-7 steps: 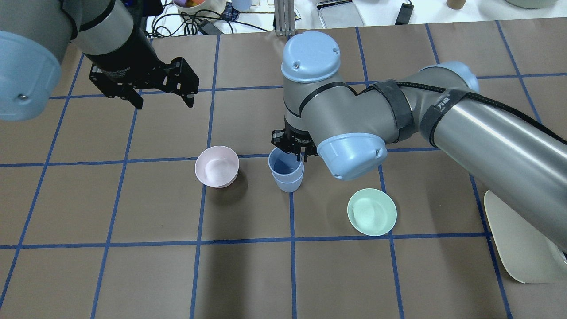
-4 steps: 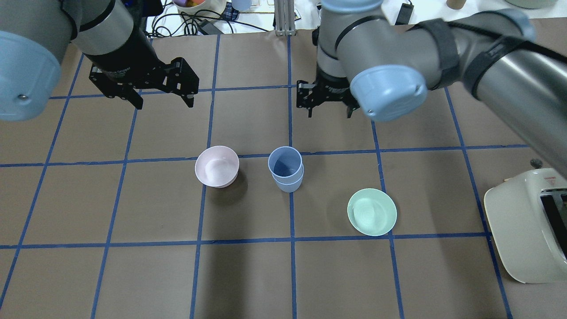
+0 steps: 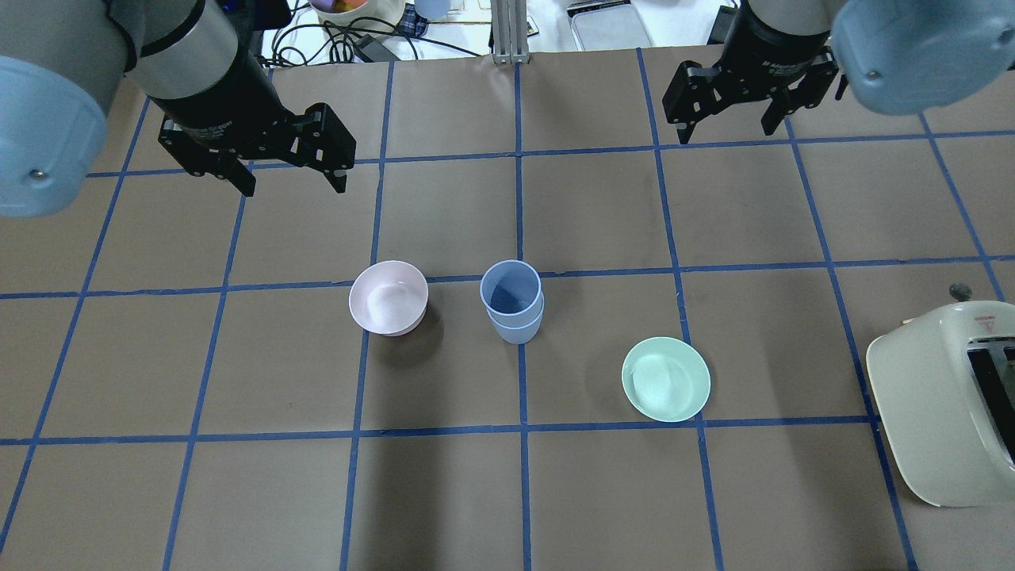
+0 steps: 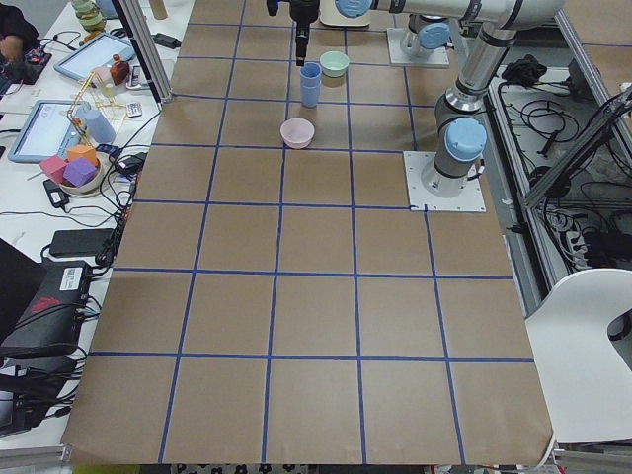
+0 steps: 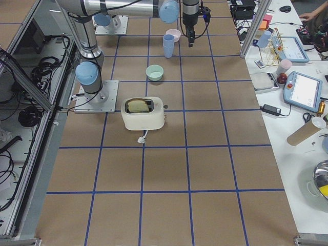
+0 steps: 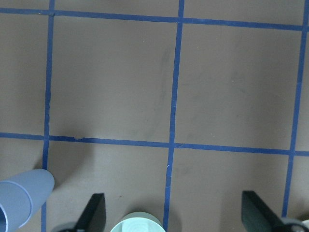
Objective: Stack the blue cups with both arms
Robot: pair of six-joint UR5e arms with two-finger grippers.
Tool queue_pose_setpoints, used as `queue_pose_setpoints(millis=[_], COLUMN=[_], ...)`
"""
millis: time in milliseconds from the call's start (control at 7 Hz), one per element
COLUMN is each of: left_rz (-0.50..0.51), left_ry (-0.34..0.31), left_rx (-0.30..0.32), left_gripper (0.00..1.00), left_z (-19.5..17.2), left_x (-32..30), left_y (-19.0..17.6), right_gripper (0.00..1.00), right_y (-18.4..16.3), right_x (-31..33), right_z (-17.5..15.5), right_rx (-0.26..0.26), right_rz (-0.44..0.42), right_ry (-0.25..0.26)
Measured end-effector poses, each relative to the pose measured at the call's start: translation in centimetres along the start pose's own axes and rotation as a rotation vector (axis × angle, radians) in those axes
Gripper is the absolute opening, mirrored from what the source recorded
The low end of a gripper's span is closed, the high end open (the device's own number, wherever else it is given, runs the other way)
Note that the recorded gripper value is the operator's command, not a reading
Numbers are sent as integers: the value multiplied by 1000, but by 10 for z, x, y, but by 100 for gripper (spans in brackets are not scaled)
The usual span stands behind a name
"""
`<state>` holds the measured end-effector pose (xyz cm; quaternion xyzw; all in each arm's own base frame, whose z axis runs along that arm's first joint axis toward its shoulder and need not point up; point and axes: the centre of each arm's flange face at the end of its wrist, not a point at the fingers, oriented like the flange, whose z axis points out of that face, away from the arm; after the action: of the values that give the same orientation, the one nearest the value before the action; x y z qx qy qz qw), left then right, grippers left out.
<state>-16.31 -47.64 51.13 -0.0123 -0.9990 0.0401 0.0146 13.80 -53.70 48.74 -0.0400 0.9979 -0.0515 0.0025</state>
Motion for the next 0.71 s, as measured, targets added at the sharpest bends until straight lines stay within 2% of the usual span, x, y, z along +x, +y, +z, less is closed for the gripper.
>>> queue_pose_setpoints(millis=[286, 714], left_rz=[0, 0], left_ry=[0, 0], left_rx=[0, 0], left_gripper=[100, 100], left_z=[0, 0], left_x=[0, 0], left_y=[0, 0], right_gripper=[100, 100], right_y=[17, 18], right_x=[-4, -6], right_z=[-20, -20], right_rx=[11, 3], right_rz=[-7, -22], right_ry=[-2, 1])
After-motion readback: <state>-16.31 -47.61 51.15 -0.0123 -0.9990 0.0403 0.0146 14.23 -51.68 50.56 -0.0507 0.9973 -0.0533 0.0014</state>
